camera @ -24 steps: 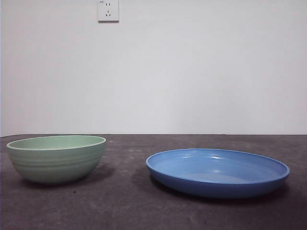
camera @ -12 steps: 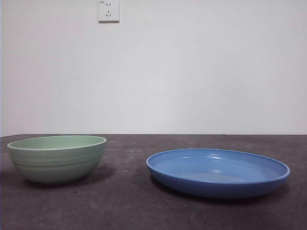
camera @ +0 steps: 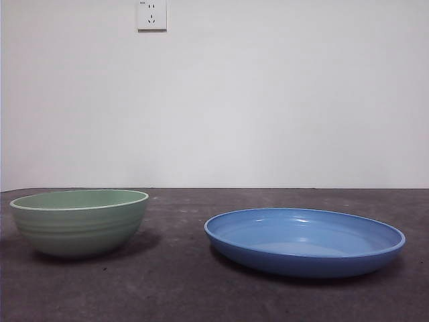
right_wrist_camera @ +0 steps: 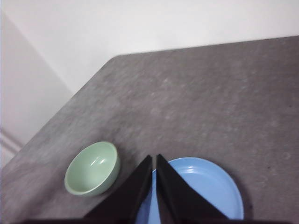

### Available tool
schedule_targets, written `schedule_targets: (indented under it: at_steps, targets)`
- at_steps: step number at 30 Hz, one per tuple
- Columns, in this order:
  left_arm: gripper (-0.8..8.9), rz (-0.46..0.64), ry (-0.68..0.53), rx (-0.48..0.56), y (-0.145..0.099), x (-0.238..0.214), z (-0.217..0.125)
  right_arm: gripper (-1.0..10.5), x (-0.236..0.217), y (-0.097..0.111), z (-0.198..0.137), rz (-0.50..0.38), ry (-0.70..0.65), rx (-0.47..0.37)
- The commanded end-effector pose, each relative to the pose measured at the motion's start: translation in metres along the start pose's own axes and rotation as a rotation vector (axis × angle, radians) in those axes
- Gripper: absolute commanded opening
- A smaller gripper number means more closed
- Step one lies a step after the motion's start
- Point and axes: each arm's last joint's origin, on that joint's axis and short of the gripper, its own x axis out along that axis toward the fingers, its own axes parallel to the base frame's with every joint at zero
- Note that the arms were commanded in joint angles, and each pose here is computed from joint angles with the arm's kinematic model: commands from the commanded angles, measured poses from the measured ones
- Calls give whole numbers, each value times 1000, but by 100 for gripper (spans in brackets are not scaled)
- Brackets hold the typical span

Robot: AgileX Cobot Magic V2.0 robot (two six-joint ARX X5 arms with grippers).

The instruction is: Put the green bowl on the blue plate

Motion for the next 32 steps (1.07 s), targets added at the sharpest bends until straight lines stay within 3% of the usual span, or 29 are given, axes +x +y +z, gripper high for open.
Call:
schedule_targets:
  at_steps: [1, 13, 16, 21, 23, 27, 32]
  targets:
    - [19, -50, 2, 37, -5, 1, 10, 10, 1, 5, 11, 49, 36, -51]
    - [50, -51, 29, 19, -5, 2, 8, 13, 7, 4, 16, 85, 85, -68]
    - [200, -51, 29, 19, -5, 2, 8, 121, 7, 4, 16, 87, 84, -90]
    - [528, -49, 28, 19, -5, 2, 8, 450, 7, 4, 16, 79, 83, -91]
    - [572, -49, 29, 18, -5, 2, 8, 507, 7, 3, 16, 76, 82, -92]
    - [572, -19, 48, 3, -1, 6, 6, 520, 7, 3, 16, 76, 82, -92]
    - [572, 163, 156, -72, 16, 22, -3, 520, 7, 4, 16, 77, 82, -92]
